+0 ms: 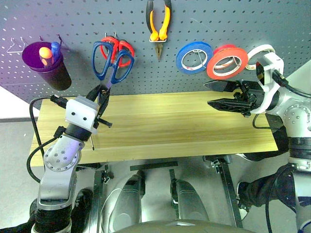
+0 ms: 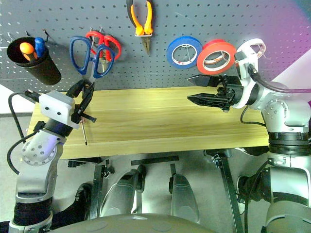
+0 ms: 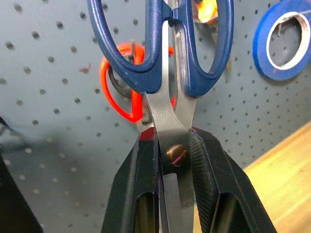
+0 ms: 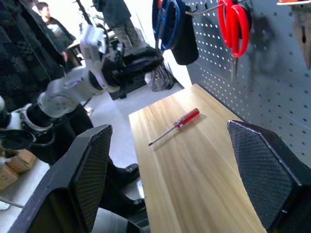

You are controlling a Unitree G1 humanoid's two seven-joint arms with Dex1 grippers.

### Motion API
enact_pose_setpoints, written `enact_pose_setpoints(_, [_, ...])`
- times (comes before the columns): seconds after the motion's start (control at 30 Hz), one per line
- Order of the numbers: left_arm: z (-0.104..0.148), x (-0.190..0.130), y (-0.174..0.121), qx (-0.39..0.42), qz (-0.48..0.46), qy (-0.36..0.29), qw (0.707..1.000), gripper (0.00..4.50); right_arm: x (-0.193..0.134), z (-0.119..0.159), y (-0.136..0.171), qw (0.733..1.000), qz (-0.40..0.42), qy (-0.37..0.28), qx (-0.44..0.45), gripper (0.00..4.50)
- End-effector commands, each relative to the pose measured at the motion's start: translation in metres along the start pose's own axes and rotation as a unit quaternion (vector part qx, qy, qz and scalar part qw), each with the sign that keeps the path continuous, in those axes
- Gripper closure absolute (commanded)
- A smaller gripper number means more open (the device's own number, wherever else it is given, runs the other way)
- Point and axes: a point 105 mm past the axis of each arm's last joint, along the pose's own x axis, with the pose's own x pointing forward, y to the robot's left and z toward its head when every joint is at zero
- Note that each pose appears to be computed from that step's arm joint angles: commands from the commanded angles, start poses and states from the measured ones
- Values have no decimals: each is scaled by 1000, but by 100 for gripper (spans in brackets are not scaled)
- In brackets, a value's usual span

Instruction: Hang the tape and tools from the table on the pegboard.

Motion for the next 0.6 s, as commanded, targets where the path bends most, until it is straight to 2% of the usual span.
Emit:
enact_pose_setpoints(0.03, [11, 4, 3, -17, -8, -34, 999, 388, -3, 16, 11, 999, 10, -10, -31, 55])
enact_pose_setpoints(0.6, [-1, 14, 0, -88, -33, -32, 995, 388, 0, 17, 14, 1000, 8, -11, -23, 55])
